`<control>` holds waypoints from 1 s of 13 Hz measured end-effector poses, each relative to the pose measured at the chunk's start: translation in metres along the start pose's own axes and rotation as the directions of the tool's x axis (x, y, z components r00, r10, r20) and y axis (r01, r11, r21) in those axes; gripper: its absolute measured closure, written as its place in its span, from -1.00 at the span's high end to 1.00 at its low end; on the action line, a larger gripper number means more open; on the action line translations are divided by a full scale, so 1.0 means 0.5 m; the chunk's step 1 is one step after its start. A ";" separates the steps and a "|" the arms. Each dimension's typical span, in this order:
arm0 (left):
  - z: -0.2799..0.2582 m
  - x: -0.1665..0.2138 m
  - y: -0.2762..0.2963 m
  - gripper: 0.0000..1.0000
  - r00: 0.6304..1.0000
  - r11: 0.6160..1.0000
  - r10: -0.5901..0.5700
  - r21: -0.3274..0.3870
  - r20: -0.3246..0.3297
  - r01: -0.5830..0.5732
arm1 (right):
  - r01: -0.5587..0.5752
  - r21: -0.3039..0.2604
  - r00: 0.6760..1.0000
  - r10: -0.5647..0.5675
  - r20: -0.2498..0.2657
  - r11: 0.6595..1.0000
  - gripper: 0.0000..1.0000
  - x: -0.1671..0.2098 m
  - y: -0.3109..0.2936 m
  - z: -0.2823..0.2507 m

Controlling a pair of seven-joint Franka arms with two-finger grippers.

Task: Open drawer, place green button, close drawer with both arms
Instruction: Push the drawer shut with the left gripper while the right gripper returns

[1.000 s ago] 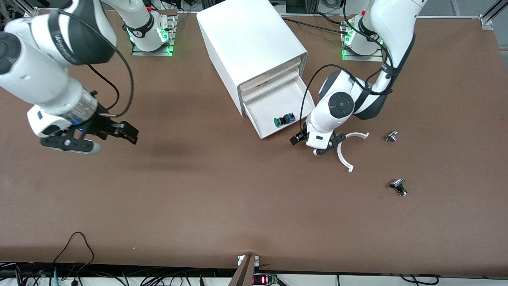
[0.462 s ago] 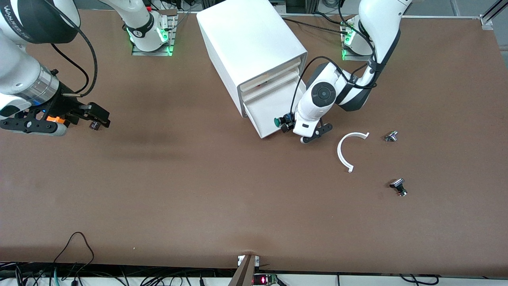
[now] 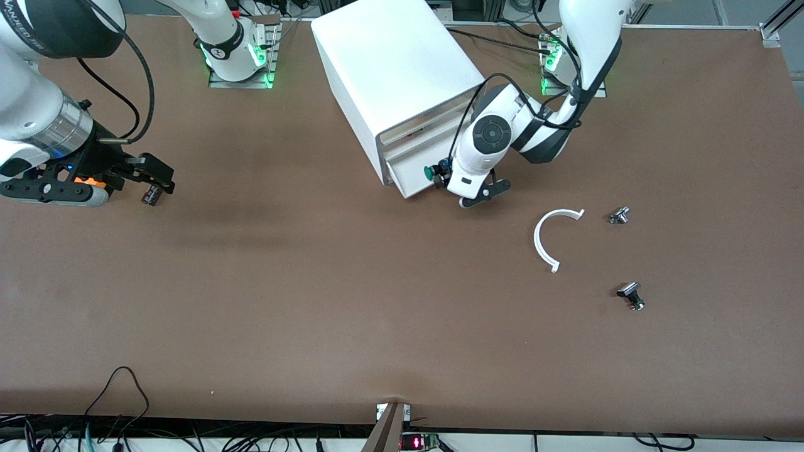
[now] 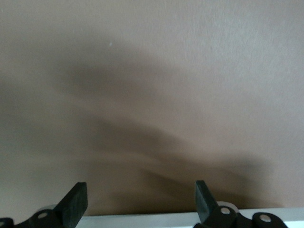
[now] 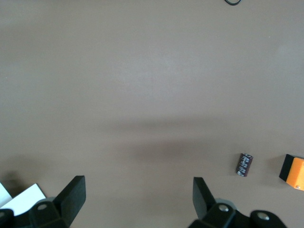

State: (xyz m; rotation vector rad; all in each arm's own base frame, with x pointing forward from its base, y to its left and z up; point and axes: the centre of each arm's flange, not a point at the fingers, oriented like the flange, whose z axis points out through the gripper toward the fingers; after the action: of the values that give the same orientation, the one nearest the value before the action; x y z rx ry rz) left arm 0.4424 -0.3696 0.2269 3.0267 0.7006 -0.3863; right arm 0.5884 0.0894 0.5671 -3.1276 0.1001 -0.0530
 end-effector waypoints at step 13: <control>0.019 -0.089 0.023 0.97 0.998 0.999 0.036 0.015 0.057 -0.037 | 0.050 -0.023 0.999 -0.050 0.011 0.998 1.00 0.004 0.068 -0.007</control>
State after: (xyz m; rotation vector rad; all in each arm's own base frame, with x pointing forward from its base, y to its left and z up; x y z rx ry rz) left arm 0.4065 -0.3997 0.2276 3.0245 0.6411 -0.4775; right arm 0.5880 0.0551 0.5705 -3.1535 0.0227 -0.0358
